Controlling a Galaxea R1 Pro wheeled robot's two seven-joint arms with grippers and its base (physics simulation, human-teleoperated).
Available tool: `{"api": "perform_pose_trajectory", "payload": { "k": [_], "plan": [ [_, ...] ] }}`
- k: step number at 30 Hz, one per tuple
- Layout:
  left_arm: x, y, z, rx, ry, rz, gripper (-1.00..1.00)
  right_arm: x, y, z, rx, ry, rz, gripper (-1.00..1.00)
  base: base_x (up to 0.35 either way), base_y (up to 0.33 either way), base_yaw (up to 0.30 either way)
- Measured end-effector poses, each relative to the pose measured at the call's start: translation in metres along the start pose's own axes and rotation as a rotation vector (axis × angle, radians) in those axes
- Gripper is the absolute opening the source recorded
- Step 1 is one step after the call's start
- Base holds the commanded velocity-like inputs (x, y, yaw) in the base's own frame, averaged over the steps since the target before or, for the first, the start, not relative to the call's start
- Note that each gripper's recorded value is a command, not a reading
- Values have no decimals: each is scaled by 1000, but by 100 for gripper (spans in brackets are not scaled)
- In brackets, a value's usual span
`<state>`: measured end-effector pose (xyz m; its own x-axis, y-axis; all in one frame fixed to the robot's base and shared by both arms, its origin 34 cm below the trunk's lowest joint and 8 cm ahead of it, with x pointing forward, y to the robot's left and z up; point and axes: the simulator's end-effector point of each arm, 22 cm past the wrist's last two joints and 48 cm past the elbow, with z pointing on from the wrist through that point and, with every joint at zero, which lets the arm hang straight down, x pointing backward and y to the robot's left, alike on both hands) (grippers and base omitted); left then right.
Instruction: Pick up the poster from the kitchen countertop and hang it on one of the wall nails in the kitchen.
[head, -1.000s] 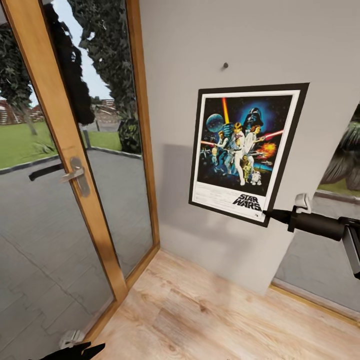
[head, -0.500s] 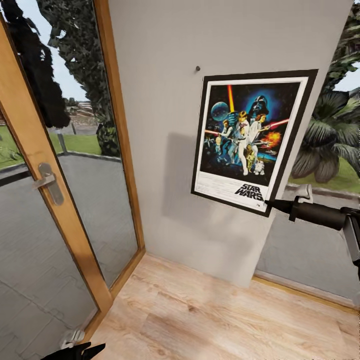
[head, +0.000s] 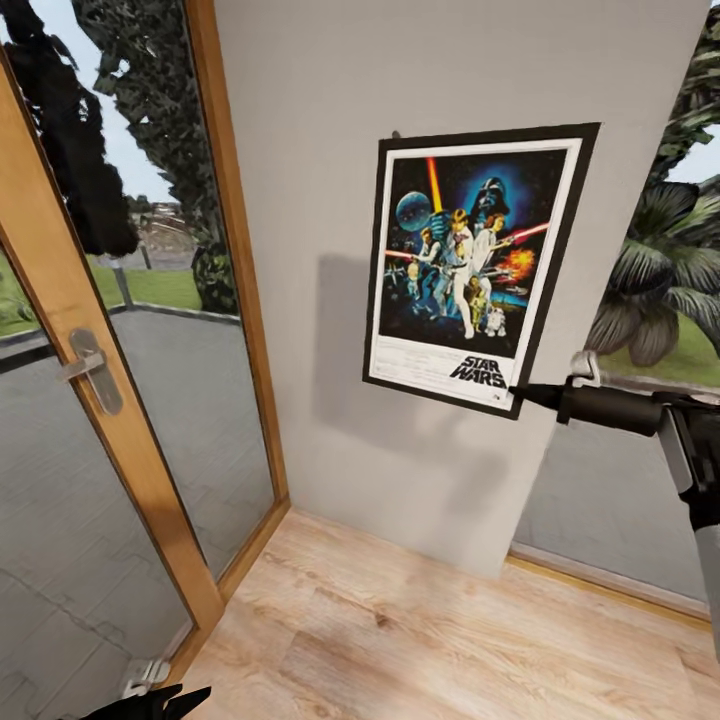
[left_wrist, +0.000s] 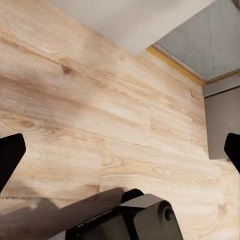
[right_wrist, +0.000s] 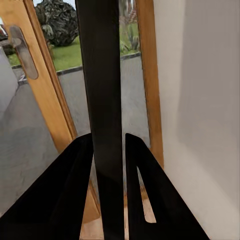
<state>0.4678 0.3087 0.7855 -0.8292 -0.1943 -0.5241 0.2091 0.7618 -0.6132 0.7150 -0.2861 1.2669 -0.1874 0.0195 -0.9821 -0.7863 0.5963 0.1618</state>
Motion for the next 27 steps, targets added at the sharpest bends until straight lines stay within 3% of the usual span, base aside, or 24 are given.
{"api": "perform_pose_trajectory", "payload": {
  "k": [3,9,27],
  "plan": [
    [0,0,0,0,0,0,100,-3,5,8,-16,11,34,-100,3,2,0],
    [0,0,0,0,0,0,100,-10,15,23,-47,24,47,-100,93,69,0],
    [0,0,0,-1,-1,0,100,-30,24,32,-70,-3,25,-100,71,42,0]
  ]
}}
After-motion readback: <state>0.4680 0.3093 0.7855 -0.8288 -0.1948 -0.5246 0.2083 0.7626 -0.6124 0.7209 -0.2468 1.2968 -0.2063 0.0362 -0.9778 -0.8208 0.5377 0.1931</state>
